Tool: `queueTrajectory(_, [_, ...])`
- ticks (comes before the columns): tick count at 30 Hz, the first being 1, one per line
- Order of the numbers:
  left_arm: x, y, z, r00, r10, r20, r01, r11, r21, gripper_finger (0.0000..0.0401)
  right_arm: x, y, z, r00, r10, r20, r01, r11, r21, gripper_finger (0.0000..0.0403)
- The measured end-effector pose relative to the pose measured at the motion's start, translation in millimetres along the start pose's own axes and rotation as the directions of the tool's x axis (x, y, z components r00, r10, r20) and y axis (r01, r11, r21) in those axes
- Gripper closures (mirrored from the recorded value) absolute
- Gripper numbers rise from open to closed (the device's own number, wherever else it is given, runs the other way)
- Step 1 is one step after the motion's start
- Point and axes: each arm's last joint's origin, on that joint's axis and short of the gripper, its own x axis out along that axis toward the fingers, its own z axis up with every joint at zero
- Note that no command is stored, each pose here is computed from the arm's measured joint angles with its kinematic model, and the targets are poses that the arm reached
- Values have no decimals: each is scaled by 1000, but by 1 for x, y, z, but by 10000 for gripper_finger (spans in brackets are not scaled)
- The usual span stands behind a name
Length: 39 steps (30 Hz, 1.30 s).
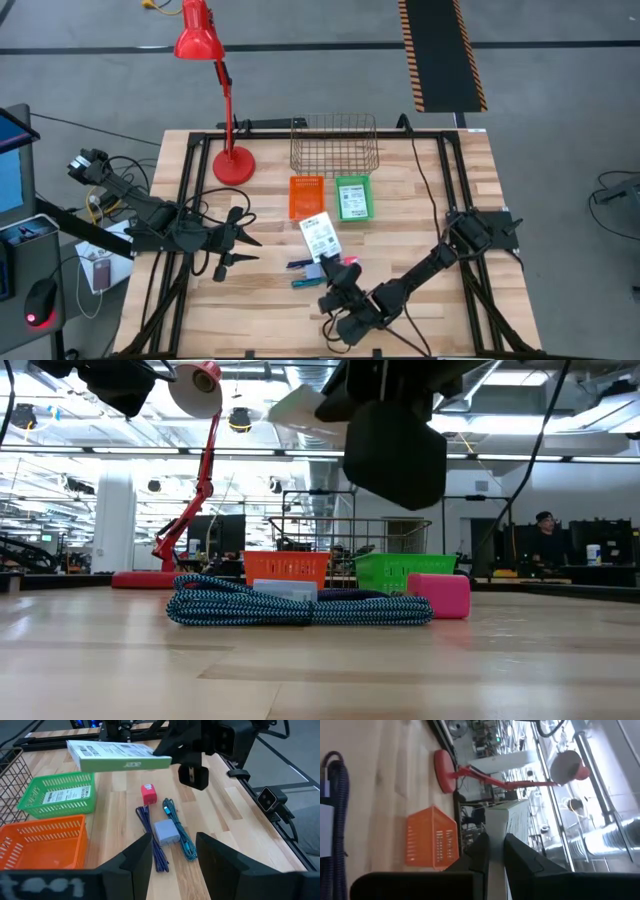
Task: Pick and place items into bin
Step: Put the white card reader box into the green bin
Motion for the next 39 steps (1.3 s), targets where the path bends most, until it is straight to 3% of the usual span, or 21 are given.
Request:
queueTrajectory(11, [0,0,0,1000,1,-3,-1,1000,-8,260,14,-14,-3,999,-10,-38,10,1000,9,368])
queueTrajectory(17, [0,0,0,1000,1,-5,-1,1000,-7,260,18,-30,-21,995,-41,-94,41,999,-6,368])
queueTrajectory(20, [0,0,0,1000,1,-5,-1,1000,-7,260,20,-41,-35,993,-39,-107,44,998,39,367])
queueTrajectory(25, [0,0,0,1000,1,-5,-1,1000,-7,260,23,-55,-62,989,102,-108,-87,987,134,367])
queueTrajectory(29, [0,0,0,1000,1,-5,-1,1000,-7,260,32,-57,-85,949,250,-193,-210,956,206,367])
queueTrajectory(34, [0,0,0,1000,1,-5,-1,1000,-5,260,46,-55,-105,894,314,-320,-246,940,236,367])
queueTrajectory(39, [0,0,0,1000,1,-5,-1,1000,-2,260,59,-48,-107,859,363,-361,-295,927,230,367])
